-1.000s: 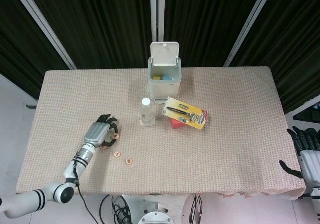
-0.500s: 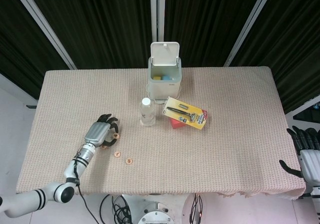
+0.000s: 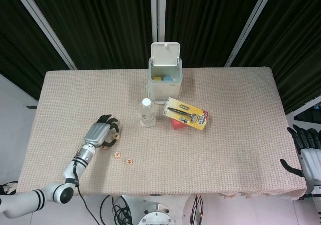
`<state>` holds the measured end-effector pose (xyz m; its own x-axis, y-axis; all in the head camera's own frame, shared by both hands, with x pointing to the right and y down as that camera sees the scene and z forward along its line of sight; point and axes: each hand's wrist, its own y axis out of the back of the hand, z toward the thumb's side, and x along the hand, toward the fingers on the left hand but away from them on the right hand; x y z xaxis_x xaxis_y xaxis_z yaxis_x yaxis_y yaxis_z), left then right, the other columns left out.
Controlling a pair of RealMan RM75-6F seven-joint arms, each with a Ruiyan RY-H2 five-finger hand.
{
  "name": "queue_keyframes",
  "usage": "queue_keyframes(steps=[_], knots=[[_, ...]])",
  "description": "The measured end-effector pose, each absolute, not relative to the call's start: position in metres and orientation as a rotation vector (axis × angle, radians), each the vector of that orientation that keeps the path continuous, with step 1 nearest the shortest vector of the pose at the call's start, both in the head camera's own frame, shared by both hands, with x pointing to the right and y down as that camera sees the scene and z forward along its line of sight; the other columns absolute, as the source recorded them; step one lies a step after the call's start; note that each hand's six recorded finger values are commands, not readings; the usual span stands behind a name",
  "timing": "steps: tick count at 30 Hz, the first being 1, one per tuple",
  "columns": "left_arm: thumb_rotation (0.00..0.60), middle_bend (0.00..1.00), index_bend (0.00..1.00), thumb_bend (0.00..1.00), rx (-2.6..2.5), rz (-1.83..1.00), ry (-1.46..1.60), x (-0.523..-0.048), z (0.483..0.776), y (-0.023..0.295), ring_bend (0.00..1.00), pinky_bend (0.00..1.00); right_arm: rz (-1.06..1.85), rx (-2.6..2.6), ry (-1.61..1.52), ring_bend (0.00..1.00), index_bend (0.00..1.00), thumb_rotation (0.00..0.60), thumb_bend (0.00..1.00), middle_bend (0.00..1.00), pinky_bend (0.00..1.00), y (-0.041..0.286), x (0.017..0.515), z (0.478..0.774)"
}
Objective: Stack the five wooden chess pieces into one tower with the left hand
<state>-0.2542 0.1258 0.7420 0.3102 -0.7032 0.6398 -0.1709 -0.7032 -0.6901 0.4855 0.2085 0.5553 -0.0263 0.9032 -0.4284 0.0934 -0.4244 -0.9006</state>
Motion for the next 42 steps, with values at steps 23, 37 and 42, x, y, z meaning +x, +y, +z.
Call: queue_keyframes(steps=[23, 37, 42], knots=[[0.6, 0.15, 0.39, 0.31, -2.006, -1.522, 0.858, -0.327, 0.7, 0.156, 0.0, 0.0, 1.516, -1.575, -1.08, 0.0, 0.0, 0.6, 0.18, 0.0, 0.0, 0.211, 0.486, 0.557], [0.6, 0.15, 0.4, 0.28, -2.095, -1.467, 0.854, -0.312, 0.722, 0.175, 0.0, 0.0, 1.524, -1.57, -1.078, 0.0, 0.0, 0.6, 0.18, 0.0, 0.0, 0.211, 0.487, 0.556], [0.6, 0.15, 0.41, 0.28, -2.103, -1.463, 0.857, -0.309, 0.726, 0.175, 0.0, 0.0, 1.532, -1.57, -1.077, 0.0, 0.0, 0.6, 0.18, 0.0, 0.0, 0.211, 0.488, 0.558]])
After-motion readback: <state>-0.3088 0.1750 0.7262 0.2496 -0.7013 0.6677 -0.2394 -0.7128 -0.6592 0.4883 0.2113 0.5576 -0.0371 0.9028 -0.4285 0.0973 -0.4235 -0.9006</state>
